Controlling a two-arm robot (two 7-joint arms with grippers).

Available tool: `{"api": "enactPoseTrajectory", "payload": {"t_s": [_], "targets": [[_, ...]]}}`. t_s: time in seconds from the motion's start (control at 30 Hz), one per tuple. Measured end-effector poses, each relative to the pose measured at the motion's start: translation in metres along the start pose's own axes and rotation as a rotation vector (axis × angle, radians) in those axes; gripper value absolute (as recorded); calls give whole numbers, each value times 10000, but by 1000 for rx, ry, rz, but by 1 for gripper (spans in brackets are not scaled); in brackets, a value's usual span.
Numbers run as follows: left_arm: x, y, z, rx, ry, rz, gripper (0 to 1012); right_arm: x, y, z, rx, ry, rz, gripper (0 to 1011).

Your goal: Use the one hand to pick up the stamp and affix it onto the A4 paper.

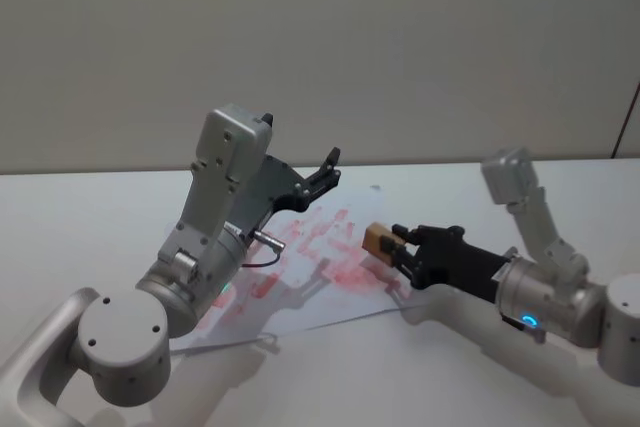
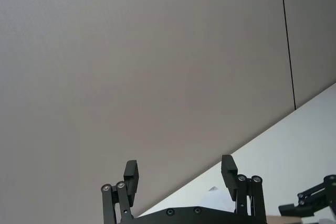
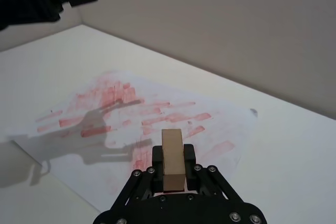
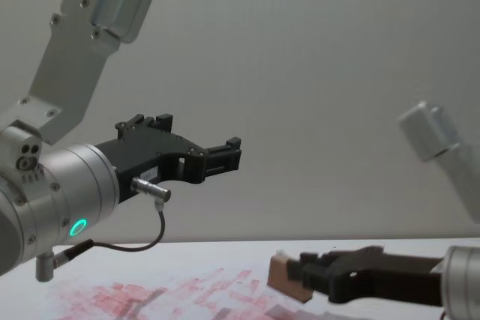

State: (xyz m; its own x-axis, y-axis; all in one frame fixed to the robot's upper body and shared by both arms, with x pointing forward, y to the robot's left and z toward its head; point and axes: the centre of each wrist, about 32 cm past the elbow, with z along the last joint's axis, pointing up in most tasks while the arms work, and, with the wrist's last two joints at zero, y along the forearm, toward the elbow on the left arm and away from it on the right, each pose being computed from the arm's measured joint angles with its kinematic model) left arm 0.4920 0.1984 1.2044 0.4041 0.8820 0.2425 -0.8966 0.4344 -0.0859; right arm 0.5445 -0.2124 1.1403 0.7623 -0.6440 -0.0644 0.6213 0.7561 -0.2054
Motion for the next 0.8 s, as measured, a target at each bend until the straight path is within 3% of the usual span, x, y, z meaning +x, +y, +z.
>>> {"api": "enactPoseTrajectory", "payload": {"t_s": [0.33,0.8], "targets": [[0,0,0,0,0,0,1001,25,159,-49,-87,-23,26,212],[0,0,0,0,0,0,1001,38,196,-56,-138,-40,28,213]]}}
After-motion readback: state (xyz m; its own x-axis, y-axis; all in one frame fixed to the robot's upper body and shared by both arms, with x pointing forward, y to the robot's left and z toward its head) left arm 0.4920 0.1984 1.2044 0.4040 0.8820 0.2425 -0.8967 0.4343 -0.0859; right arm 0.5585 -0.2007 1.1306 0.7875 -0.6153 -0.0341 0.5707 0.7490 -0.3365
